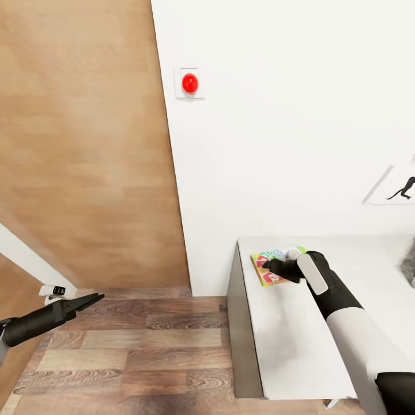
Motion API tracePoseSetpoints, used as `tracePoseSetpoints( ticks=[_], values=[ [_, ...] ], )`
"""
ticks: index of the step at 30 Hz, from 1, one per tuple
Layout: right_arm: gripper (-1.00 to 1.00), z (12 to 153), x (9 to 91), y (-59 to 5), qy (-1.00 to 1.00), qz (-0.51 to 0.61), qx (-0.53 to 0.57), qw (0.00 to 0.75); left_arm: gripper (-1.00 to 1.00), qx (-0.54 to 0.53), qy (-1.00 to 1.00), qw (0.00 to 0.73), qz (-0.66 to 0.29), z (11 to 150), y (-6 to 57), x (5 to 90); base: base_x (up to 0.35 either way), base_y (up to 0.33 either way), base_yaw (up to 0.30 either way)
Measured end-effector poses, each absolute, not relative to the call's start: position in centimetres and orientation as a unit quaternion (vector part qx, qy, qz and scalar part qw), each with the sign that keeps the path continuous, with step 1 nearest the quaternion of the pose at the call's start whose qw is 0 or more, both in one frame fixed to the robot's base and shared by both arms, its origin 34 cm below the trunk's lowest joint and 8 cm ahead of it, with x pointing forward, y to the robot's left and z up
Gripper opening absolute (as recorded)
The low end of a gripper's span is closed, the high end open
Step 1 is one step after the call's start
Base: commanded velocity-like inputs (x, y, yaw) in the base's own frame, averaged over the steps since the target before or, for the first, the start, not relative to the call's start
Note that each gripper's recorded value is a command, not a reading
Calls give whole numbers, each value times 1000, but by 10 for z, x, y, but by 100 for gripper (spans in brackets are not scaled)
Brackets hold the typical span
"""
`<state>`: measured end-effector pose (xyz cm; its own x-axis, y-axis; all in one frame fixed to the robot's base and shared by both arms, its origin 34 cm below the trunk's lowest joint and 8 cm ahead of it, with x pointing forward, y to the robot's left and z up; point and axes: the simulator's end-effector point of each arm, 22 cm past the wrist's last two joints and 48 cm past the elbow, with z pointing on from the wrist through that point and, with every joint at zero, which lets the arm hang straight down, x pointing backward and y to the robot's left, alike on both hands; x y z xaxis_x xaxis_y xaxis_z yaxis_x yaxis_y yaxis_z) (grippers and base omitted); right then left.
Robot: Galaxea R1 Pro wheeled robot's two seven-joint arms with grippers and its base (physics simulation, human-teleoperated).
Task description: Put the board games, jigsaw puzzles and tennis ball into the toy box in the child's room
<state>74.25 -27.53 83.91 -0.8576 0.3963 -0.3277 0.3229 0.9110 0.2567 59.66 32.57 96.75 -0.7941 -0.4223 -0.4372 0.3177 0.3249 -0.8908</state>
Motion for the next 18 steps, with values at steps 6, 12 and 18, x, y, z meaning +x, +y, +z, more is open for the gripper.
tracePoseSetpoints(
  ticks=[6,12,18],
  values=[
    [100,839,742,-278,960,91,184,190,100,-35,749,319,-580,967,326,597,0,-51,0],
    [100,841,743,-277,959,93,183,193,100,-35,749,319,-580,967,326,597,-37,-49,0],
    [100,850,748,-280,958,93,179,204,100,-35,749,319,-580,968,326,597,-70,-100,0]
  ],
)
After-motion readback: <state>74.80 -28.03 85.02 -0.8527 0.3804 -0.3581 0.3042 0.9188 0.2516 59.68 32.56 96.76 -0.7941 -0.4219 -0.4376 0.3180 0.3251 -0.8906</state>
